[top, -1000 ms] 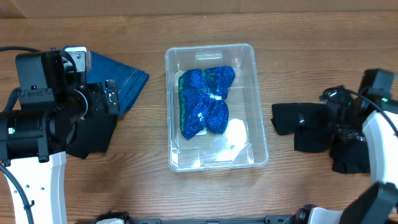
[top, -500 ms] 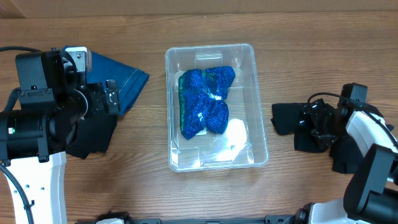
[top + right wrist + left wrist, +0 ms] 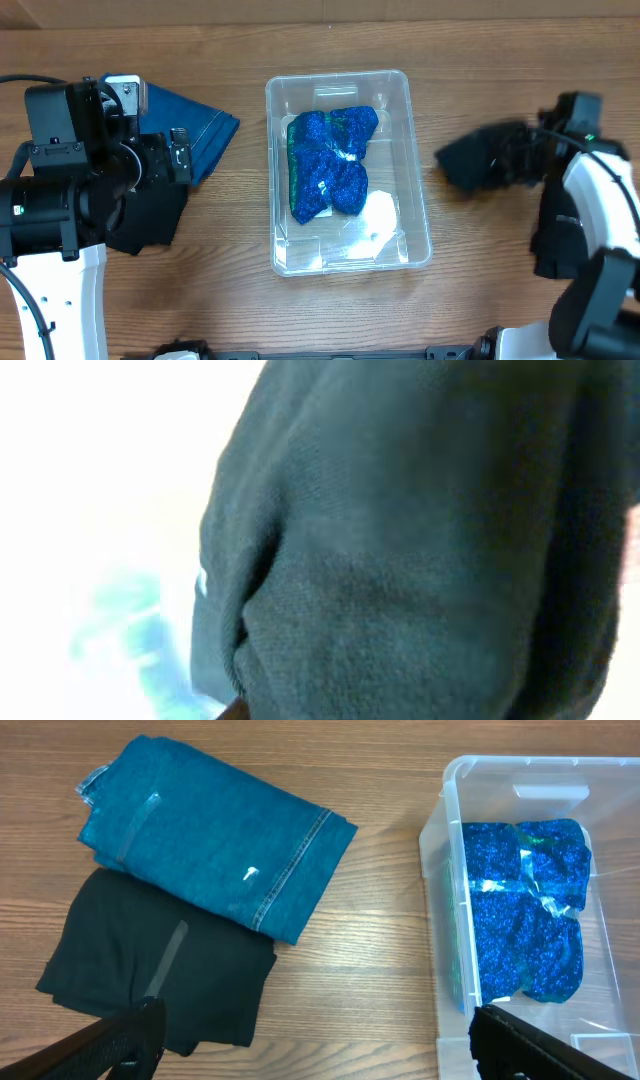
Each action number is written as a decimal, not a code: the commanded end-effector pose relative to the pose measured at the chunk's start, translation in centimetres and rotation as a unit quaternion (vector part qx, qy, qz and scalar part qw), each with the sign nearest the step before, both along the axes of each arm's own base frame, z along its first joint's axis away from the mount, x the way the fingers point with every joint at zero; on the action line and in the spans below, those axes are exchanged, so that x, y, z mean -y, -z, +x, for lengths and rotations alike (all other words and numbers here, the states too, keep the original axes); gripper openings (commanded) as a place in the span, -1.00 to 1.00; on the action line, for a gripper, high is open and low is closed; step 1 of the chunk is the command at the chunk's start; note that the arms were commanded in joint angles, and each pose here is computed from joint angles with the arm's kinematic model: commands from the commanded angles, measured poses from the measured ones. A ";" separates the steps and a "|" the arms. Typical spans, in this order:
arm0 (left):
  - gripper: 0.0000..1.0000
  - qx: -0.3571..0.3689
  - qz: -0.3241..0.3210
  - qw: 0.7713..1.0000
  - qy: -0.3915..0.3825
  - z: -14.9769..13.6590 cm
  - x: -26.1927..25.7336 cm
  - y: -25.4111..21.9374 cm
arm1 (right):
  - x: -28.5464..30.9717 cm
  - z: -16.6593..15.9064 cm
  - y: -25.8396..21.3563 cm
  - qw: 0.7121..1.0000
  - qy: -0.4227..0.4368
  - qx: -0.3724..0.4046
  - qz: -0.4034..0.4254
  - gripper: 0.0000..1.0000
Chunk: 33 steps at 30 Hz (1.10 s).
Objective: Pack container
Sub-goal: 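Grasp a black cloth on the right with the right gripper, then place the black cloth into the bin beside the sequined item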
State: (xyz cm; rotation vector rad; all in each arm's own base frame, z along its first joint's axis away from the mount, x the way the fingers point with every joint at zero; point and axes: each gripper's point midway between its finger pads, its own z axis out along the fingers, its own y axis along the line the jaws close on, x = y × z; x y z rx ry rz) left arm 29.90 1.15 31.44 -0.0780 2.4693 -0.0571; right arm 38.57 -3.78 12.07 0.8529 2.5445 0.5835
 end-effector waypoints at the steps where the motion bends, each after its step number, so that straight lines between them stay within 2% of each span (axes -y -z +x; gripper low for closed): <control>1: 1.00 0.011 -0.008 1.000 -0.007 0.1 0.0 -0.8 | -4.5 1.5 -11.6 0.966 -0.177 0.172 -0.073 -0.73; 3: 1.00 0.012 -0.008 1.000 -0.007 0.1 0.0 -0.8 | -9.2 0.4 -14.7 0.926 -0.285 0.224 -0.110 -0.74; 4: 1.00 0.011 -0.008 1.000 -0.007 0.1 0.0 -0.8 | -12.0 -0.3 -15.4 0.898 -0.342 0.246 -0.126 -0.88; 8: 1.00 0.011 -0.008 1.000 -0.007 0.1 0.0 -0.8 | -20.5 -3.4 -14.8 0.817 -0.491 0.272 -0.133 -0.92; 9: 1.00 0.011 -0.008 1.000 -0.007 0.1 0.0 -0.8 | -22.3 -3.9 -14.2 0.804 -0.513 0.268 -0.136 -0.92; 11: 1.00 0.011 -0.008 1.000 -0.007 0.1 0.0 -0.8 | -24.6 -4.4 -12.6 0.790 -0.538 0.252 -0.149 -0.92; 14: 1.00 0.011 -0.008 1.000 -0.007 0.1 0.0 -0.8 | -26.4 -4.4 -9.3 0.786 -0.561 0.212 -0.151 -0.92; 17: 1.00 0.011 -0.008 1.000 -0.007 0.1 0.0 -0.8 | -26.1 -3.2 -7.4 0.796 -0.552 0.190 -0.161 -0.92; 19: 1.00 0.011 -0.008 1.000 -0.007 0.1 0.0 -0.8 | -24.6 -1.1 -5.7 0.813 -0.522 0.167 -0.199 -0.92; 20: 1.00 0.011 -0.008 1.000 -0.007 0.1 0.0 -0.8 | -23.7 -0.2 -5.1 0.825 -0.498 0.155 -0.219 -0.71; 21: 1.00 0.011 -0.008 1.000 -0.007 0.1 0.0 -0.8 | -22.3 1.0 -4.5 0.844 -0.458 0.138 -0.244 0.72; 22: 1.00 0.009 -0.008 1.000 -0.007 0.0 0.0 -0.7 | -21.2 1.8 -4.1 0.860 -0.421 0.124 -0.261 1.00; 33: 1.00 0.005 -0.008 1.000 -0.007 -0.1 0.0 -0.6 | -21.9 1.5 -9.4 0.856 -0.405 0.188 -0.262 1.00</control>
